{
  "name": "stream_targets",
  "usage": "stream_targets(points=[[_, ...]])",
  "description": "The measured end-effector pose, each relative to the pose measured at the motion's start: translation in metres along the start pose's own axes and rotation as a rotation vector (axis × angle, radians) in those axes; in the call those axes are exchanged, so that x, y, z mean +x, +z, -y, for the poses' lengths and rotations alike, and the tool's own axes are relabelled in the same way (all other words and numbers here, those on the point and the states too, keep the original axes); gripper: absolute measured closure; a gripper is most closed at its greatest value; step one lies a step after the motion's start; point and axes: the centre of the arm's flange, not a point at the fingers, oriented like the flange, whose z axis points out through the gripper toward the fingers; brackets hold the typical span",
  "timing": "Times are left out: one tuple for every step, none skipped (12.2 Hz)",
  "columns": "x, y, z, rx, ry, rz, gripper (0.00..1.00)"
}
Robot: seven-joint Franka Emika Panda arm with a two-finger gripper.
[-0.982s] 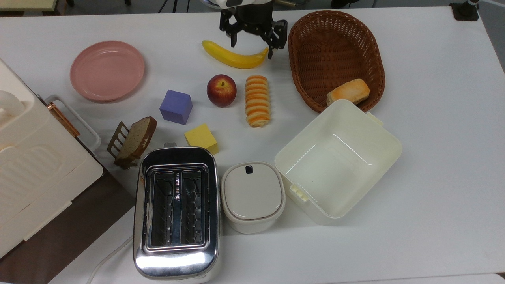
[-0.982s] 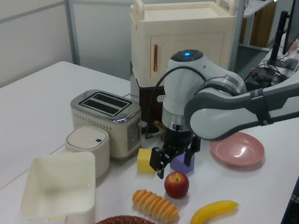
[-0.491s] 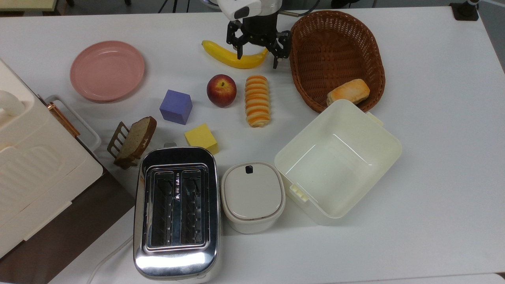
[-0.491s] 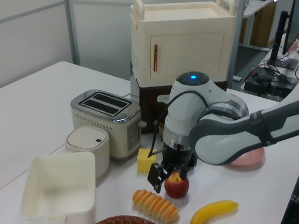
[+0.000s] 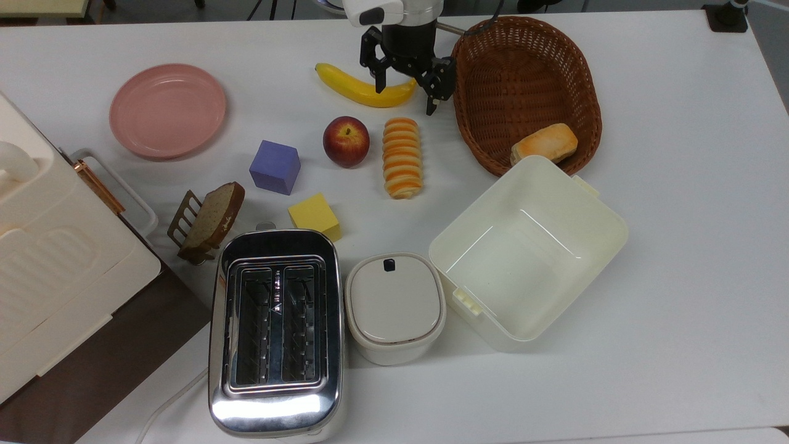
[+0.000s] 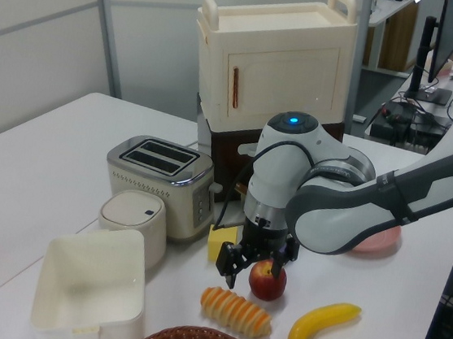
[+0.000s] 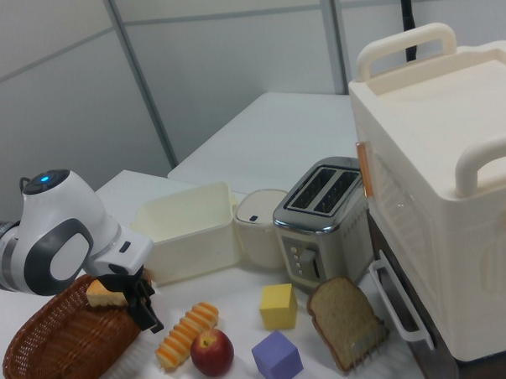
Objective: Put the bread in the basket
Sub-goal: 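Lower the gripper down onto the striped bread loaf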
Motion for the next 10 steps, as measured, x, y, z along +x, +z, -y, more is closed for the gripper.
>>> stream_targets(points=[[0.0,0.001,0.0,-0.002,0.033,0.002,0.0],[0.0,0.003,0.0,-0.003,0.053,0.005,0.0],[0.0,0.005,0.0,-0.006,0.064,0.008,0.0],[-0.001,0.008,0.0,-0.009,0.071,0.012,0.0],[-0.001,0.011,0.0,-0.014,0.079,0.018,0.0],[-0.001,0.016,0.0,-0.02,0.084,0.025,0.0],[-0.002,0.021,0.0,-0.027,0.082,0.032,0.0],[-0.004,0.031,0.001,-0.043,0.071,0.043,0.0],[-0.005,0.037,0.002,-0.053,0.062,0.048,0.0],[-0.007,0.042,0.004,-0.061,0.054,0.052,0.0]])
